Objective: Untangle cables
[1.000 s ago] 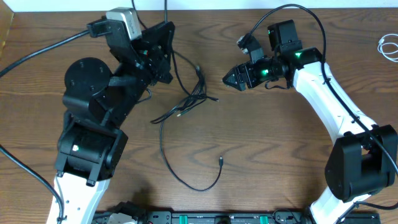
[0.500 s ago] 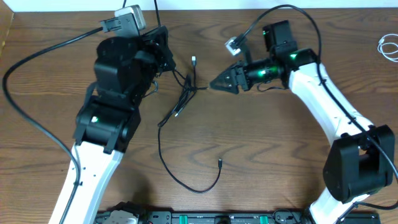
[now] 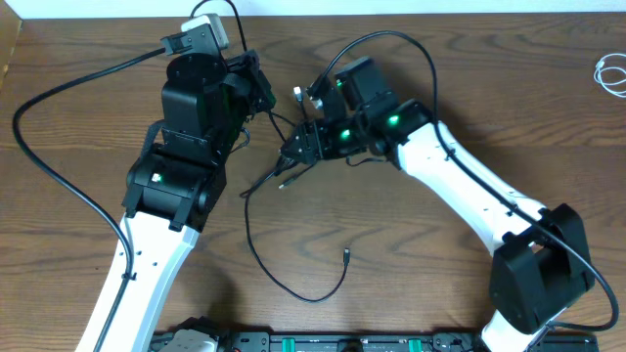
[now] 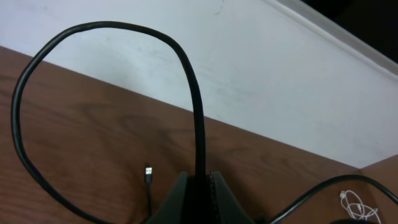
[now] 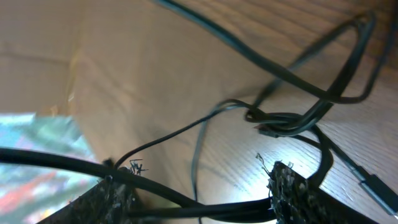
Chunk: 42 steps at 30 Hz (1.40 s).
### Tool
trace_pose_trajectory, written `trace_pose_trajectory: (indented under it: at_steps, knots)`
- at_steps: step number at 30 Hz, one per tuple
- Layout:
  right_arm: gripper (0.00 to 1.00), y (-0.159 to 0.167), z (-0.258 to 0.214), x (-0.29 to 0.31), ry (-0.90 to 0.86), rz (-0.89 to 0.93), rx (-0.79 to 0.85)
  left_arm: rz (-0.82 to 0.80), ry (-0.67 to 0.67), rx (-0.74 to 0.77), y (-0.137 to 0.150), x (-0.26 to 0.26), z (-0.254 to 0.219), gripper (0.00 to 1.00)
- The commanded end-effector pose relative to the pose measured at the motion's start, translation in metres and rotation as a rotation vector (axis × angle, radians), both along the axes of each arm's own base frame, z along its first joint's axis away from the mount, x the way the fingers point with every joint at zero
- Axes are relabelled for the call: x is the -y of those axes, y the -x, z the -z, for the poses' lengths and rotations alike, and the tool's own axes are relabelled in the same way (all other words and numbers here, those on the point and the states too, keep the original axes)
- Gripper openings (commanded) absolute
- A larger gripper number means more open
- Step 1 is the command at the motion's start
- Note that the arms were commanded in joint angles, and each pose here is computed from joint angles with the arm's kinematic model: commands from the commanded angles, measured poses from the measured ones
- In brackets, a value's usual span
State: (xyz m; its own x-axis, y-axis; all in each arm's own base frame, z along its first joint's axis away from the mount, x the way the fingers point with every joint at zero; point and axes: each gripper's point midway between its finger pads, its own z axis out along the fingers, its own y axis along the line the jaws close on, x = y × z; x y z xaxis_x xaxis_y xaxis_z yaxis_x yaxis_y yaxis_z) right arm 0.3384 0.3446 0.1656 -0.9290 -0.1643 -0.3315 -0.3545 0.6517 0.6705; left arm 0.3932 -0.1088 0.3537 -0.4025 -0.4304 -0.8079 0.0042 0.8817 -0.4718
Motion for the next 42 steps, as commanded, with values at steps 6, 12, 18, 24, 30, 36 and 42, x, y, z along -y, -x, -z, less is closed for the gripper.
trace_pose_trajectory:
  at_steps: [6, 12, 18, 24, 30, 36, 42]
  knots:
    - [0.60, -0.005, 0.019, 0.000, 0.123, 0.156, -0.003, -0.023, -0.016, -0.024, 0.002, -0.005, 0.004, 0.07]
    - [0.36, 0.002, 0.030, 0.011, 0.197, 0.172, -0.030, -0.023, -0.021, -0.040, 0.003, -0.005, 0.008, 0.07]
    - [0.13, -0.001, 0.054, 0.058, 0.432, 0.282, -0.012, -0.039, -0.010, -0.007, 0.003, -0.012, -0.002, 0.08]
    - [0.01, -0.018, 0.060, 0.097, 0.529, 0.336, 0.011, -0.096, 0.014, 0.069, 0.017, -0.039, -0.032, 0.07]
    - [0.01, -0.040, 0.056, 0.120, 0.496, 0.295, 0.041, -0.117, 0.034, 0.144, 0.038, -0.052, -0.059, 0.08]
    - [0.12, -0.018, 0.016, 0.056, 0.062, -0.093, 0.079, -0.117, 0.039, 0.162, 0.042, -0.053, -0.065, 0.07]
    - [0.53, 0.005, -0.006, 0.012, -0.086, -0.177, 0.057, -0.155, 0.002, 0.077, 0.015, -0.054, -0.033, 0.07]
